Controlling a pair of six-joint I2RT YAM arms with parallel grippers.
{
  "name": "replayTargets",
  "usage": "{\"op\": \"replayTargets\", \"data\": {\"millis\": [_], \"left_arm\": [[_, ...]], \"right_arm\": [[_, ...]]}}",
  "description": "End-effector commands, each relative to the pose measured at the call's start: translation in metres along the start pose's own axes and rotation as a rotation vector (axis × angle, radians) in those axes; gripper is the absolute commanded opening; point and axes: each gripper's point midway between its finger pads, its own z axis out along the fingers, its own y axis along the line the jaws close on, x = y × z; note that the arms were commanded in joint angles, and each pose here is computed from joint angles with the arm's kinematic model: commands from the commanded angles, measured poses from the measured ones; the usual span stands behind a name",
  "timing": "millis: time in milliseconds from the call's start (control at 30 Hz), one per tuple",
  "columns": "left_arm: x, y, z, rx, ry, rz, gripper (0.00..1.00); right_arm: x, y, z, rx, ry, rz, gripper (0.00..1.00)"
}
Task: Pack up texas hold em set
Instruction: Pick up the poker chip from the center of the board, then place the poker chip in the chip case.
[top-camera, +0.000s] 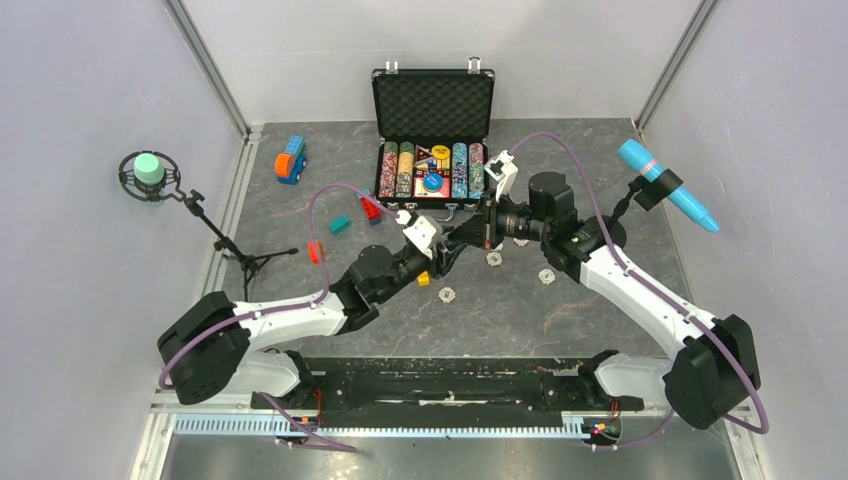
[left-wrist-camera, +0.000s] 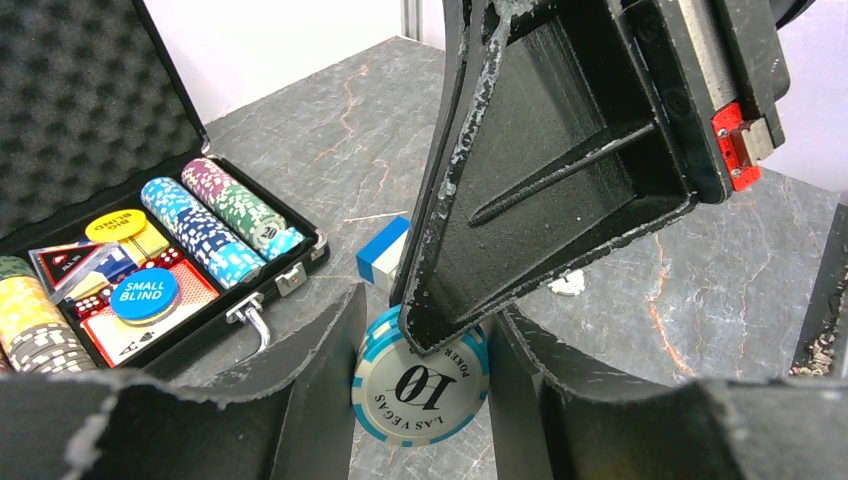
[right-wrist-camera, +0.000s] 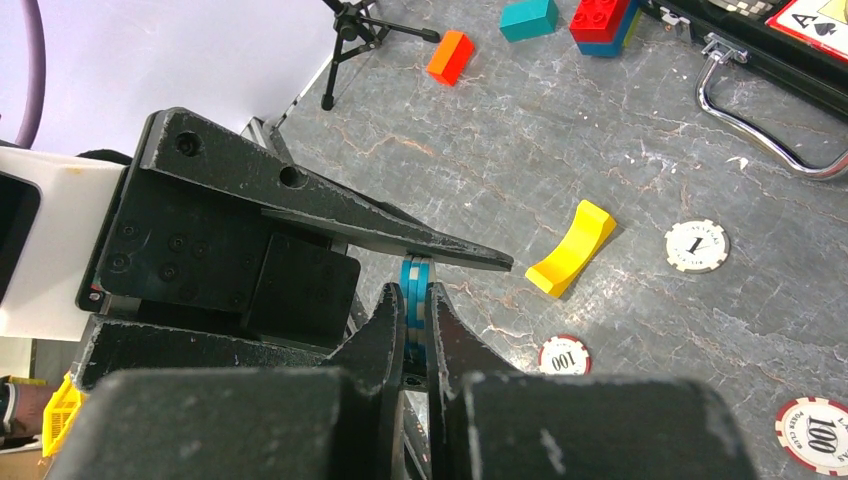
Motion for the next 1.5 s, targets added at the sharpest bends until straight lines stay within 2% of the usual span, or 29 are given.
{"op": "replayTargets", "data": {"millis": [0,133,233,267,300,333,433,500,733,933,1100,1367,1467], "left_arm": [[-0.028,-0.007,0.007,0.029,-0.080,-0.011,0.34],[-0.028,-0.007,0.007,0.029,-0.078,-0.010,0.03],[-0.029,-0.006,0.006,0.024,-0.081,-0.010,0.02],[-0.029,-0.006,0.007,0.024,-0.079,-0.011,0.09],[-0.029,-0.006,0.007,0.024,-0.078,-0.010,0.28],[-0.028,-0.006,0.007,0.022,-0.075,-0.010,0.51],[-0.031,-0.003,0.006,0.009,-0.082,-0.011,0.85],[-0.031,-0.001,0.004,0.001,-0.084,-0.012,0.99],[-0.034,0.006,-0.008,-0.044,-0.046,-0.048,1.00],[-0.023,0.045,-0.031,-0.304,0.089,-0.154,1.00],[-0.028,0.062,-0.051,-0.424,0.147,-0.223,1.00],[-0.037,0.101,-0.073,-0.488,0.222,-0.380,1.00],[-0.039,0.116,-0.080,-0.525,0.237,-0.396,1.00]], "right_arm": [[-0.011,0.007,0.000,-0.019,-0.018,-0.034,0.00],[-0.012,0.007,0.000,-0.020,-0.018,-0.034,0.00],[-0.012,0.007,0.000,-0.019,-0.019,-0.035,0.00],[-0.012,0.007,0.001,-0.019,-0.018,-0.035,0.00],[-0.012,0.007,0.001,-0.020,-0.018,-0.035,0.00],[-0.013,0.007,0.000,-0.018,-0.020,-0.035,0.00],[-0.016,0.005,-0.001,-0.001,-0.037,-0.041,0.00],[-0.020,0.004,-0.002,0.015,-0.055,-0.049,0.00],[-0.045,-0.004,-0.013,0.120,-0.157,-0.111,0.00],[-0.065,-0.018,-0.026,0.214,-0.250,-0.203,0.00],[-0.073,-0.026,-0.029,0.242,-0.264,-0.237,0.00],[-0.089,-0.044,-0.038,0.336,-0.301,-0.409,0.00],[-0.090,-0.049,-0.037,0.337,-0.298,-0.536,0.00]]}}
